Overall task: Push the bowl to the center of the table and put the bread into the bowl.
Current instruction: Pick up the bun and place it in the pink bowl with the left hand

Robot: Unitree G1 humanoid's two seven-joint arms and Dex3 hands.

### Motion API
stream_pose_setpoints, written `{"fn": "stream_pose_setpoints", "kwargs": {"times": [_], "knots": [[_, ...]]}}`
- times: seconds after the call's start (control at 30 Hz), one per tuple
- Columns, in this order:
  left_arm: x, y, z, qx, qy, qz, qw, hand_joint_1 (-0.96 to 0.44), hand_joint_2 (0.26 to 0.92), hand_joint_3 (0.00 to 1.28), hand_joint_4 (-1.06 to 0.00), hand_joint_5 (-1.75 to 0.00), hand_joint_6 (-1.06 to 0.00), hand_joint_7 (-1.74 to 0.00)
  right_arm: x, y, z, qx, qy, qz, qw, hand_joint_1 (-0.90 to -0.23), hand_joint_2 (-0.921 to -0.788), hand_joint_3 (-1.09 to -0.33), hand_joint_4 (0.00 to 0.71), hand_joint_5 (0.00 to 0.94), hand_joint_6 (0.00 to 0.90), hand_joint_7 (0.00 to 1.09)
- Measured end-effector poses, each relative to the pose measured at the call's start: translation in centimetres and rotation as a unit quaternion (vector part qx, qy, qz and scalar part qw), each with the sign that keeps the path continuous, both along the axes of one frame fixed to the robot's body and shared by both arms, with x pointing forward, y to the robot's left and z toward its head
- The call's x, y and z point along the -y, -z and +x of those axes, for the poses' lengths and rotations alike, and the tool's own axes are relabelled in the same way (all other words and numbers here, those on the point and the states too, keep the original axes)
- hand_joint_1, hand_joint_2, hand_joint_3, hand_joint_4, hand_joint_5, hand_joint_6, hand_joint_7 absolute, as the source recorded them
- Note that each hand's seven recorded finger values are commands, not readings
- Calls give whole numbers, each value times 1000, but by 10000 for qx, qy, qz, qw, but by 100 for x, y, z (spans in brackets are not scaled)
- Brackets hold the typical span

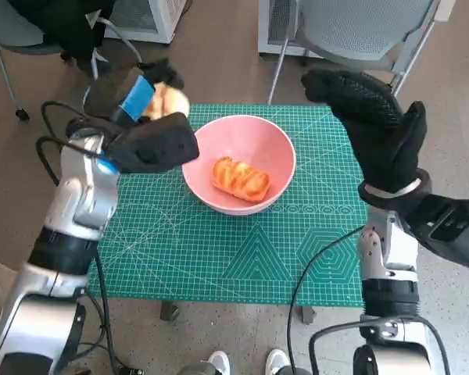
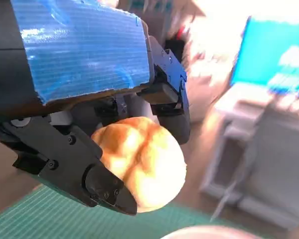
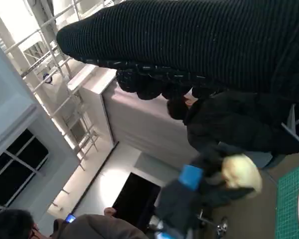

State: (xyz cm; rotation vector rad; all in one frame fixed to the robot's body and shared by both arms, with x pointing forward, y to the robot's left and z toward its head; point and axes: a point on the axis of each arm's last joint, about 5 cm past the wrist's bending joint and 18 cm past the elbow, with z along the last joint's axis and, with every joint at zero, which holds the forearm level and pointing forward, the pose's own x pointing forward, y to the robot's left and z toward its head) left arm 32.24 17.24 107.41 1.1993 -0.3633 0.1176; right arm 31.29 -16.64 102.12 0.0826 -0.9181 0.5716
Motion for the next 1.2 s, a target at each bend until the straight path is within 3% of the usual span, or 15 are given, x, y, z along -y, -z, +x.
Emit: {"fn": "stream_pose_setpoints", "kwargs": {"times": [0.23,0.5,0.9,1.2], "knots": [[154,-57,-117,339,464,-184,9982,2,882,23,-857,-950,-727,-1089,8,0,-1,8,4,-2,10000,-707,-921,-777,40,1,1,260],[307,-72,-168,104,748,-208,9969,1,902,14,-819,-995,-694,-1122,12,0,-2,18,17,2,10000,-708,-921,-776,41,1,1,260],[539,103,-115,-269,1342,-189,9904,0,911,13,-796,-1041,-678,-1124,14,2,-3,18,23,4,10000,-707,-921,-780,55,7,1,261],[588,279,-27,-594,1505,-182,9866,1,920,17,-774,-1062,-654,-1152,22,18,-13,5,35,3,10000,-708,-921,-781,60,8,0,263]]}}
